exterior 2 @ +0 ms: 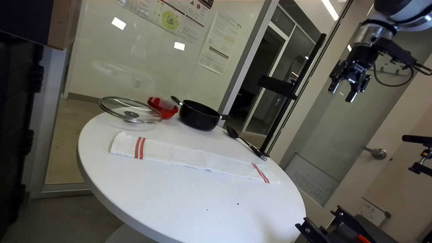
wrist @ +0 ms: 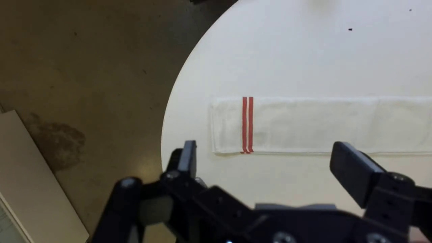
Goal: Fold the white towel
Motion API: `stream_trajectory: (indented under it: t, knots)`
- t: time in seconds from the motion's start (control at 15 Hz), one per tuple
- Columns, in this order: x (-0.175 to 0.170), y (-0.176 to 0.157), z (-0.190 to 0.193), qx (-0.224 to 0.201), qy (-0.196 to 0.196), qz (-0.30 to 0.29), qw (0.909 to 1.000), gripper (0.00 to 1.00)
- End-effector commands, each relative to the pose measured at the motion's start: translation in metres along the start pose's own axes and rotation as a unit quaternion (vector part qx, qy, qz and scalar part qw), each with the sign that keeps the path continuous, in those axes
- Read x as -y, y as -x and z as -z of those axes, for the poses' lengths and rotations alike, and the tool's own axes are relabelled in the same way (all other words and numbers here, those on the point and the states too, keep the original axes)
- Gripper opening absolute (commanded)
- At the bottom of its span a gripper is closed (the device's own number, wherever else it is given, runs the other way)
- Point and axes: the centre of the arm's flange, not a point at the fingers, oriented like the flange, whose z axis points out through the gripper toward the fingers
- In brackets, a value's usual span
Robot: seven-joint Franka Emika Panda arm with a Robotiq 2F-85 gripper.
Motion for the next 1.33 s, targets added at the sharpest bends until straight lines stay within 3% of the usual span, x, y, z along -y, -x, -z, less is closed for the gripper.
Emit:
stream_trajectory:
  t: [0.0, 0.27, 0.47, 0.8, 1.07, 1.27]
  knots:
    - [-0.002, -0.004, -0.011, 0.009, 0.002, 0.0, 1.0, 1.0]
    - [-0.001, -0.011, -0.017, 0.014, 0.005, 0.002, 0.9999, 1.0]
    - [0.004, -0.025, -0.044, 0.028, 0.024, -0.008, 0.9993, 1.0]
    - [-0.002, -0.064, -0.12, 0.022, 0.022, -0.005, 0.9995, 1.0]
    - [-0.011, -0.097, -0.19, 0.009, 0.06, -0.017, 0.998, 1.0]
    - [-0.022, -0.123, -0.244, 0.022, 0.099, -0.049, 0.9936, 1.0]
